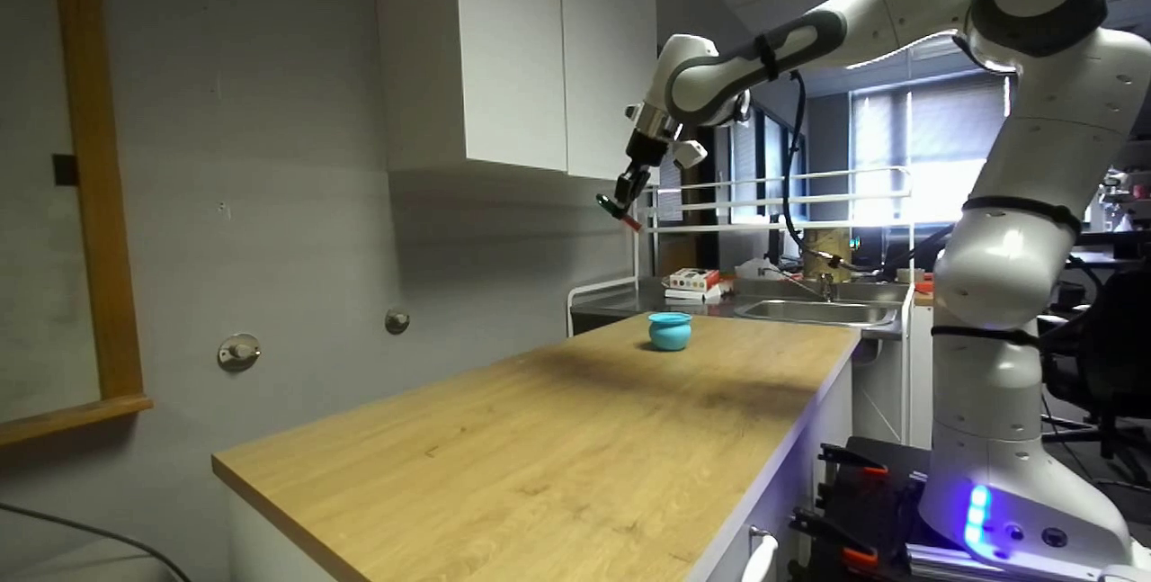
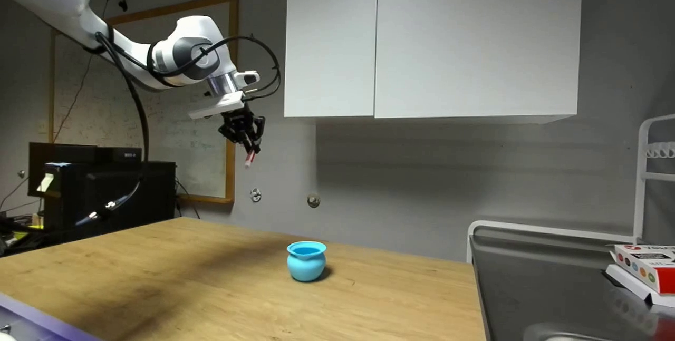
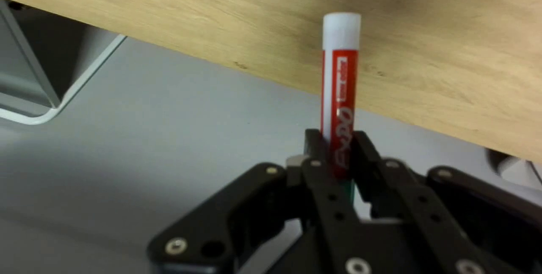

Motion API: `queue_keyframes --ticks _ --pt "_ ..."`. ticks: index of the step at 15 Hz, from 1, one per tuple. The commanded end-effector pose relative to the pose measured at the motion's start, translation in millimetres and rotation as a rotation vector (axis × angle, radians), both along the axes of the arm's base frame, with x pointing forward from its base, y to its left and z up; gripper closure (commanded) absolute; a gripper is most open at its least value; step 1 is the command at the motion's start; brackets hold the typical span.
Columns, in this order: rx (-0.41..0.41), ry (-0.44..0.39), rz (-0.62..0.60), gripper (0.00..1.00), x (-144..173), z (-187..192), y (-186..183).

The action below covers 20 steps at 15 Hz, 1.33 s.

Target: Put the marker in the blue vessel

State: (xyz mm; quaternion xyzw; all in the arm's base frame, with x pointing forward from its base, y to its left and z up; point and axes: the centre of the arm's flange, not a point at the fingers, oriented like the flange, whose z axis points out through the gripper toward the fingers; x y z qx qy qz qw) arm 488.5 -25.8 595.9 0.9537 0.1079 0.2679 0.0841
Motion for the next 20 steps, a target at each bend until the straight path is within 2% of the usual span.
queue_keyframes --ticks 1,4,10,16,20 --pt "0.042 -0.054 -0.102 0.88 26 -2 -29" --pt "0.112 -0.092 -0.189 0.88 34 -21 -41" --pt "0.276 -0.078 -0.353 0.88 45 -91 -53" --pt "0.333 -0.095 -0.504 0.88 32 -154 -84" --pt "0.361 -0.116 -0.606 0.88 19 -164 -120"
